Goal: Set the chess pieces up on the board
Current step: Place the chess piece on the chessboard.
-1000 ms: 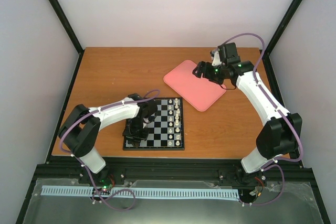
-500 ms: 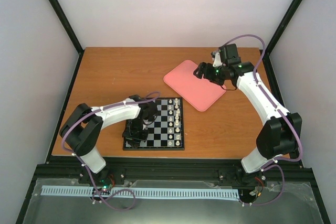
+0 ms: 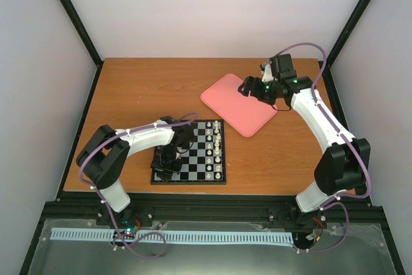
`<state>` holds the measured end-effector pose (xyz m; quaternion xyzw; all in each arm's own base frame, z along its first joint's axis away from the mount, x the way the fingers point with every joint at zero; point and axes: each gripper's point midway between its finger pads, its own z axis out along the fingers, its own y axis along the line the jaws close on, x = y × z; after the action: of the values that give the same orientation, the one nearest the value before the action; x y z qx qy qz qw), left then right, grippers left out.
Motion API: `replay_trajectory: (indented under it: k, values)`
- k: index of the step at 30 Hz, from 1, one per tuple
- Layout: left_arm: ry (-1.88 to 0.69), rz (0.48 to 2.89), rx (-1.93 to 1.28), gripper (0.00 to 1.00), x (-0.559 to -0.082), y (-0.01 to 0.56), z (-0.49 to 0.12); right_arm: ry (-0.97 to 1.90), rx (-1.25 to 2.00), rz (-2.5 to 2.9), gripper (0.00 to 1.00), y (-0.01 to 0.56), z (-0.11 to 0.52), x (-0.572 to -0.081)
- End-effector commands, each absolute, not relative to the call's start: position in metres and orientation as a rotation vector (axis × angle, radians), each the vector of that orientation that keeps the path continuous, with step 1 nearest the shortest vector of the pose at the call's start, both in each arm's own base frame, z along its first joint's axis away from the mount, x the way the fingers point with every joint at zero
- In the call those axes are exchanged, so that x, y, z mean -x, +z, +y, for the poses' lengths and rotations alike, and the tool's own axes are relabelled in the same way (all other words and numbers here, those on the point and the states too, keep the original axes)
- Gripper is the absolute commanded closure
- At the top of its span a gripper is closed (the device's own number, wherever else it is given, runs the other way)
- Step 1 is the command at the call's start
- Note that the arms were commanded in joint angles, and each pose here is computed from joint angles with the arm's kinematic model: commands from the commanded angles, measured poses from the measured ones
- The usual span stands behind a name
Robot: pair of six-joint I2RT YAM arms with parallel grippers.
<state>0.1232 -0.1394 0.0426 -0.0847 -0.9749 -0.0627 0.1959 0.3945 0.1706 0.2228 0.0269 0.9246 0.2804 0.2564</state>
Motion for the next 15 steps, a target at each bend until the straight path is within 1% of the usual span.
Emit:
replay_trajectory:
  k: [1, 7, 15]
  values:
    - [-0.183, -2.772, 0.296, 0.99, -0.1366, 0.0396, -0.1470, 0.764, -0.055, 2.479, 0.00, 0.2299, 0.1673, -0.3949]
    - [-0.213, -2.778, 0.313, 0.99, -0.1431, 0.0423, -0.1469, 0.767, -0.058, 2.484, 0.00, 0.2277, 0.1666, -0.3962]
    - [-0.234, -2.767, 0.318, 0.99, -0.1407, 0.0401, -0.1433, 0.769, -0.057, 2.486, 0.00, 0.2263, 0.1663, -0.3967]
